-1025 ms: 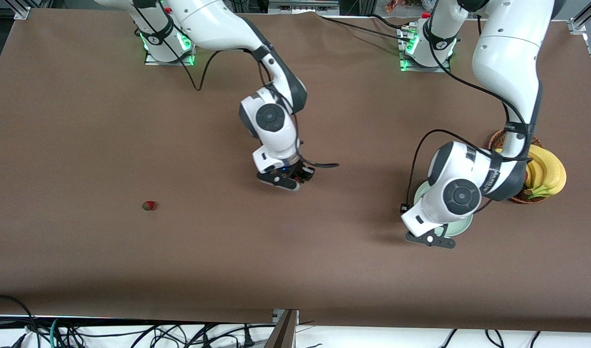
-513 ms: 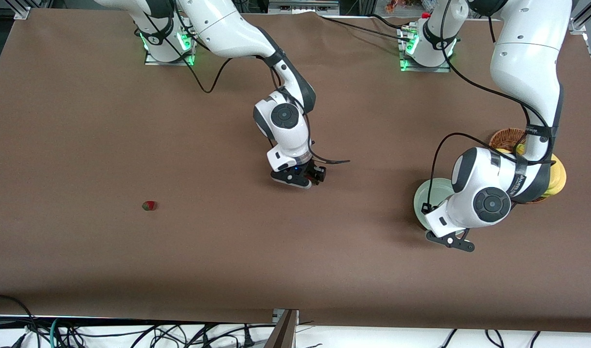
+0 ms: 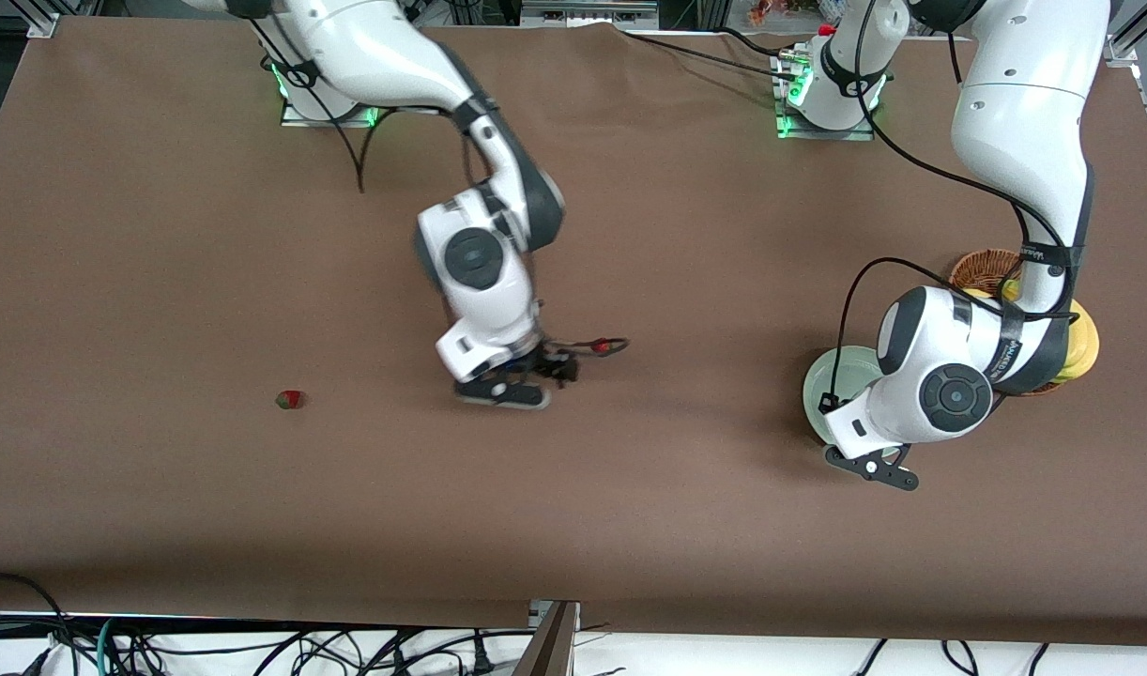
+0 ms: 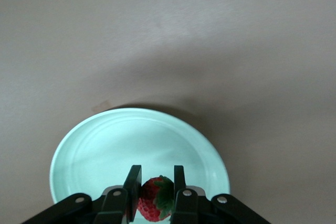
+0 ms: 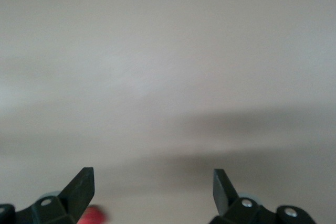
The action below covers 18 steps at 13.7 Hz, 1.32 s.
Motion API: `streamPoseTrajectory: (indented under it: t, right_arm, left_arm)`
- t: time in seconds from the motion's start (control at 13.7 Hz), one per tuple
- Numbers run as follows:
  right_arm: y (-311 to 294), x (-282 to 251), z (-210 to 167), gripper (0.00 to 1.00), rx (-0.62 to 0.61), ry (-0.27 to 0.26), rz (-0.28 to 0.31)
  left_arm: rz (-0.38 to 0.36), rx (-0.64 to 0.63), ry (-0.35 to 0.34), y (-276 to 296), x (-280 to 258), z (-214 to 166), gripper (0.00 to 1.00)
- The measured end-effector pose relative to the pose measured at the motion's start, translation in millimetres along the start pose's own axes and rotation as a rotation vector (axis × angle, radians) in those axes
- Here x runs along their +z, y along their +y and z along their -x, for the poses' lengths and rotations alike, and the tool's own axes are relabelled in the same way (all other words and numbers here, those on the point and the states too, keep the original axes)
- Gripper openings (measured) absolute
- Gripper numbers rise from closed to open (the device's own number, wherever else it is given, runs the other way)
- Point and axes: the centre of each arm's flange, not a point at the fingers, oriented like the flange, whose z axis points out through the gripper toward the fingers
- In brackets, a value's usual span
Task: Collect all strawberries into plate
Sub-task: 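Release the strawberry onto the plate while the right gripper carries another, then set the second strawberry at mid-table and open the right gripper, then grasp the second strawberry with the left gripper while the right grasps the third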
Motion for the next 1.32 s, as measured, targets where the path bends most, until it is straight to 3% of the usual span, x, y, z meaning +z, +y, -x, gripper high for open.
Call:
streamPoseTrajectory:
  t: [0.07, 0.22, 0.44, 0.66, 0.88, 1.17, 1.32]
  right_arm:
    - [36, -8, -19, 1.0, -0.043, -0.035, 0.018]
    - [108, -12, -50, 1.0, -0.131, -0.105, 0.041]
    - [215, -2, -77, 1.0, -0.251, -0.176, 0.049]
    - [289, 16, -81, 1.0, -0.303, -0.225, 0.049]
    - [328, 36, -77, 1.0, -0.358, -0.217, 0.055]
    - [356, 72, -59, 1.0, -0.356, -0.187, 0.076]
    - [362, 84, -50, 1.0, -0.357, -0.185, 0.082]
  left_arm:
    - [0.003, -0.007, -0.006, -8, 4, 2, 0.29]
    - [0.009, -0.012, -0.021, -17, 16, 4, 0.41]
    - [0.014, -0.01, -0.022, -15, 18, 3, 0.71]
    - [0.042, -0.037, 0.011, 8, -1, -3, 0.99]
    - [0.071, -0.121, 0.033, 78, -22, -12, 1.0]
    - [0.066, -0.232, 0.04, 232, -26, -10, 1.0]
    - [0.116, -0.316, 0.026, 295, -26, -2, 1.0]
